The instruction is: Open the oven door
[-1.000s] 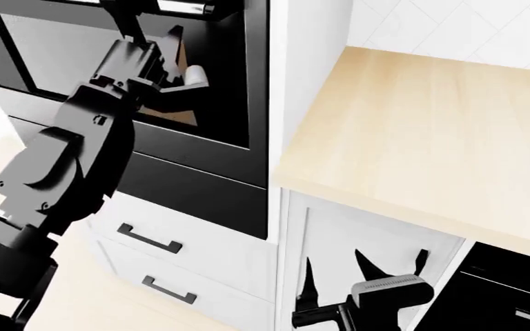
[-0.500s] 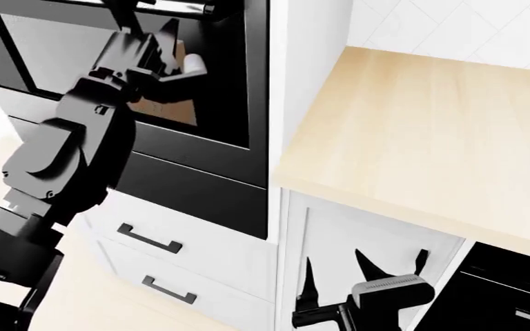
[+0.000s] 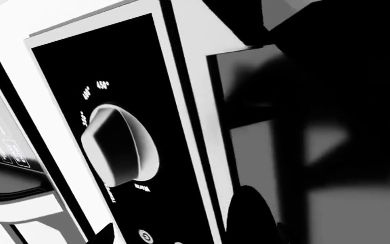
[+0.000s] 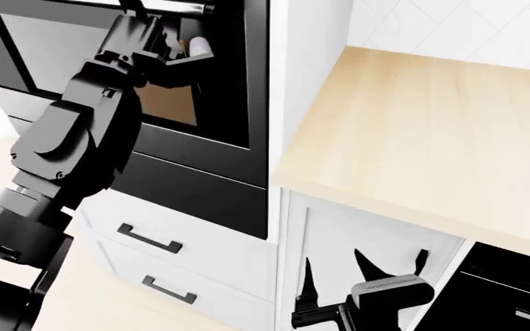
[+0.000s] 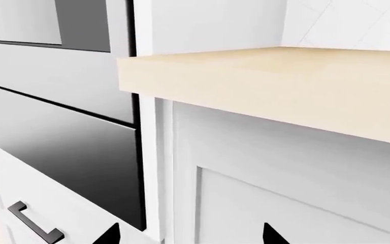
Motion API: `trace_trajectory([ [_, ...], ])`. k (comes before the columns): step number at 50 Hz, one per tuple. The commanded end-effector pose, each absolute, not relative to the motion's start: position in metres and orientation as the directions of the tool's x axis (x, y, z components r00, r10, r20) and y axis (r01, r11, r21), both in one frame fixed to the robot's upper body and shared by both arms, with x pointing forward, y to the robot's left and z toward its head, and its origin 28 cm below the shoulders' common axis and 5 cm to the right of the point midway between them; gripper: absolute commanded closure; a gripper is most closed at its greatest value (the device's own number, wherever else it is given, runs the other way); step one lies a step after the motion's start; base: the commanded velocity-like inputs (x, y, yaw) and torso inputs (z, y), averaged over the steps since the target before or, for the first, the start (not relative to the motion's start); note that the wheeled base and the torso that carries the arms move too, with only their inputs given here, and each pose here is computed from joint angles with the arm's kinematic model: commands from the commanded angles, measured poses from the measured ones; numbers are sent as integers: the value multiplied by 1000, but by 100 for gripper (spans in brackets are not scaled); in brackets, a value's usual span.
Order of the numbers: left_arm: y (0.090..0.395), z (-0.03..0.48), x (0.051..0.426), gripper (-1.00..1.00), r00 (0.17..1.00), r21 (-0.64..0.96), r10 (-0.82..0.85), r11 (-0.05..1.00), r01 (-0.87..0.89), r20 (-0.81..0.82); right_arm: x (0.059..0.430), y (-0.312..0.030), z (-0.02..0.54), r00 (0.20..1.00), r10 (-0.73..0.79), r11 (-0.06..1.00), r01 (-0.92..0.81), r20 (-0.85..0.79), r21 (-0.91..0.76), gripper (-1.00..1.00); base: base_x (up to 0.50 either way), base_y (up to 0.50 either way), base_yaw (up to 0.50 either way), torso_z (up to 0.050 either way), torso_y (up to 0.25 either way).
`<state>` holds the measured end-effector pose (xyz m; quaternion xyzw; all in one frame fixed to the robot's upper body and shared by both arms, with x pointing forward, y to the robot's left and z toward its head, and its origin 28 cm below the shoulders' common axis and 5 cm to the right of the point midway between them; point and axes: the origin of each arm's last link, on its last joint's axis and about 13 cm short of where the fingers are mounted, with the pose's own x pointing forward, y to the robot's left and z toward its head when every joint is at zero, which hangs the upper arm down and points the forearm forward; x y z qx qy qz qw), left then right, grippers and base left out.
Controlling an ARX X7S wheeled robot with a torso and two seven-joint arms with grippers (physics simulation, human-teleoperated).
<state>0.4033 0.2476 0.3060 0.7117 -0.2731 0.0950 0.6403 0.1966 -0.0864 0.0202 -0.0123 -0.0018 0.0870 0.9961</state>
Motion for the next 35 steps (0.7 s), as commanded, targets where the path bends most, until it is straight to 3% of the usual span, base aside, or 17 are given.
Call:
trace_trajectory([
  [1, 244, 312, 408, -100, 830, 856, -261, -31, -517, 492, 196, -86, 21, 984, 177, 984, -177, 5, -23, -100, 0, 0, 0, 0, 0],
  [14, 242, 313, 416, -100, 838, 860, -239, -26, -510, 490, 195, -86, 22, 984, 178, 984, -178, 7, -19, -100, 0, 0, 0, 0, 0],
  [15, 242, 313, 416, 100, 837, 859, -233, -16, -512, 495, 195, -86, 22, 984, 178, 984, -178, 7, -19, -100, 0, 0, 0, 0, 0],
  [35, 241, 326, 409, 100, 837, 858, -211, 16, -514, 505, 194, -86, 21, 983, 182, 983, -181, 8, -27, -100, 0, 0, 0, 0, 3],
])
